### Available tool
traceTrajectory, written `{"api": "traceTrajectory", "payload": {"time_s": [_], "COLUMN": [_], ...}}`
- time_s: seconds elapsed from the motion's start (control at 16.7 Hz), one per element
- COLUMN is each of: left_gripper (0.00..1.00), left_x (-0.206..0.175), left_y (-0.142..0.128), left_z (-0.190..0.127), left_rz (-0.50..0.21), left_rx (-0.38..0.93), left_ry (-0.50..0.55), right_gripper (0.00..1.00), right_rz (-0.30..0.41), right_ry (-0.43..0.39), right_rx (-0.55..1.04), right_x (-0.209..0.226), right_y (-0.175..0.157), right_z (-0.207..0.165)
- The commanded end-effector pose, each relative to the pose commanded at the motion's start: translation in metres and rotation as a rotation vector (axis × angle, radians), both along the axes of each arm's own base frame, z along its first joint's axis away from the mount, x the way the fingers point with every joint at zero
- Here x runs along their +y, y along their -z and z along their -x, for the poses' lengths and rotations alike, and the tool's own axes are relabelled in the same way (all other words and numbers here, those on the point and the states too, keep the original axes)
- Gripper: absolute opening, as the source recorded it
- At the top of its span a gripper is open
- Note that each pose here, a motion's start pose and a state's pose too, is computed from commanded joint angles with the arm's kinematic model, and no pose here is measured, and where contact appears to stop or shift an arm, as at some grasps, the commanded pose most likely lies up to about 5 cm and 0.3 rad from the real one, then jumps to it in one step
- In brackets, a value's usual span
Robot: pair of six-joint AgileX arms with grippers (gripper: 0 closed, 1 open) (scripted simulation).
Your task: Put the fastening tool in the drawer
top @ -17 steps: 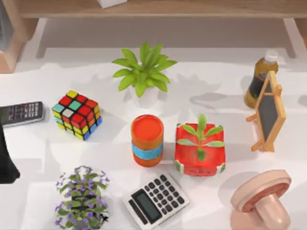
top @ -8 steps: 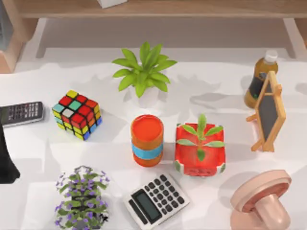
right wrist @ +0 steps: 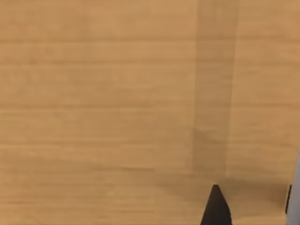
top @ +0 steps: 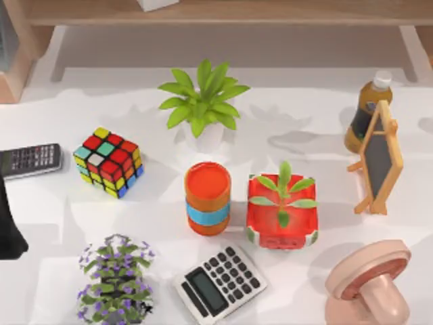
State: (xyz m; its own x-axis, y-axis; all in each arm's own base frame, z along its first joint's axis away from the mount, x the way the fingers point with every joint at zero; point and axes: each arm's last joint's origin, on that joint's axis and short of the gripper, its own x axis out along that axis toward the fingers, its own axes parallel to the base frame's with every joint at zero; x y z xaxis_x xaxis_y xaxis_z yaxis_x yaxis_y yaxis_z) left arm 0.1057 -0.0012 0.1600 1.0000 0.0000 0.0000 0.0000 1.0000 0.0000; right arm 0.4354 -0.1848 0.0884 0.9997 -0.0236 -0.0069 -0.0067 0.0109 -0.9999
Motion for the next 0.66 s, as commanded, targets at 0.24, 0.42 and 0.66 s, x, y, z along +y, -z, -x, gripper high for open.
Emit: {"api": "traceTrajectory", "payload": {"time_s": [0.24,0.42,0.66], "left_gripper": [1.0,1.0,1.0], "left_x": [0.0,0.0,0.0], "left_y": [0.0,0.0,0.0], "left_z": [0.0,0.0,0.0], "left_rz": [0.0,0.0,0.0], "left_rx": [0.0,0.0,0.0], "left_ry": [0.0,0.0,0.0], "right_gripper": [0.9,1.0,1.0], "right_rz": [0.0,0.0,0.0], "right_ry": [0.0,0.0,0.0], "right_rx": [0.0,0.0,0.0], "right_x": [0.0,0.0,0.0], "right_y": [0.0,0.0,0.0], "right_z": [0.0,0.0,0.0]}}
